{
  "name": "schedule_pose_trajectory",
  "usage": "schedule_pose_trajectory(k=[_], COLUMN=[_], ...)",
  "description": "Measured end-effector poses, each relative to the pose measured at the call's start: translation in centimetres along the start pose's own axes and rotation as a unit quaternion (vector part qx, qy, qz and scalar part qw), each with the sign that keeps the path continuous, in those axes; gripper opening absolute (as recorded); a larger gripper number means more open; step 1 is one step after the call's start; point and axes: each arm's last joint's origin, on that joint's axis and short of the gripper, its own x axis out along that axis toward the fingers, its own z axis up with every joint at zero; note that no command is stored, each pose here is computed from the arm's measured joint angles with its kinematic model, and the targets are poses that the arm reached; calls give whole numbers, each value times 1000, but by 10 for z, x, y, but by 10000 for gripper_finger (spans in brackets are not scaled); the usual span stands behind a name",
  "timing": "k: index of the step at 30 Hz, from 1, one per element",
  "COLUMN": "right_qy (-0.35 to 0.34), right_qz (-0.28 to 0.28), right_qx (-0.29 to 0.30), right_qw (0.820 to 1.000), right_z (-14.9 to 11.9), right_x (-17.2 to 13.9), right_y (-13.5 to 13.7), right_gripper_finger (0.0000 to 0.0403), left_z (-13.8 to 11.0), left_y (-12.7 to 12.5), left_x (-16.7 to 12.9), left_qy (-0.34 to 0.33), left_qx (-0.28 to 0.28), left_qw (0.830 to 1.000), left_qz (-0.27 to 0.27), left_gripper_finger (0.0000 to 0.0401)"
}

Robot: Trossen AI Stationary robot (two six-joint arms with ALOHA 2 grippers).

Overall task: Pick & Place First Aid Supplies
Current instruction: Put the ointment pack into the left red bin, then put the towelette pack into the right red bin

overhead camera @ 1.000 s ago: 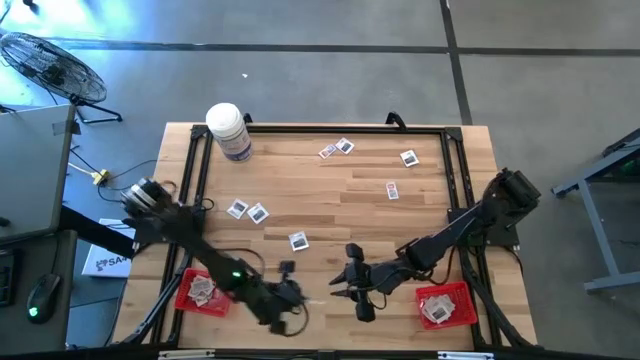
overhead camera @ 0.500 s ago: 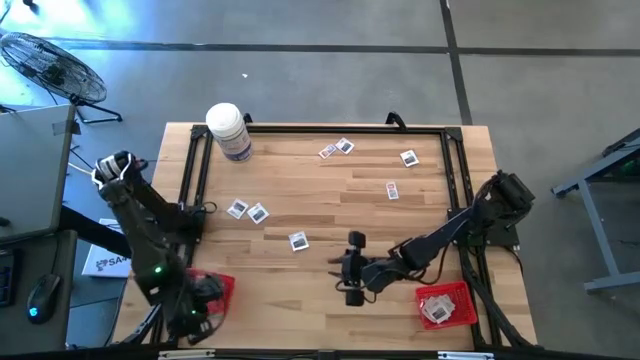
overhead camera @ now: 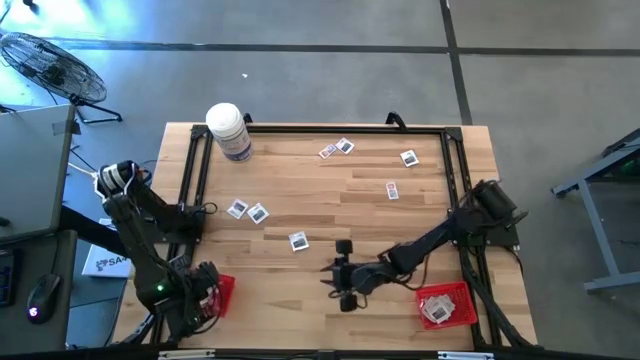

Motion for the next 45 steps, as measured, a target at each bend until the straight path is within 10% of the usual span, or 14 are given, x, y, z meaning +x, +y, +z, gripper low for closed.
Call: schedule_pose_trajectory(k=[24,29,33,39,45], right_qy=[137,149,165,169,170], right_qz=[-19,-25,-18,-39,-54], right_qx=[-35,5,46,81,89], right_qw=[990,988,985,981,980], right_z=[-3,-6,-9,-11,-12], right_x=[116,118,118,119,119], right_y=[-79,-88,-97,-105,-105], right_gripper_finger=[145,136,124,87,30], left_z=[-4,5,16,28,41], left_y=[-8,-10,-12,-14,-15], left_x=[12,-4,-11,-18,-4], left_qy=[34,-93,-294,-532,-564], left_qx=[24,29,36,37,4], left_qw=[999,995,955,846,826], left_qz=[36,30,13,-9,-11], left_gripper_finger=[151,152,152,152,152])
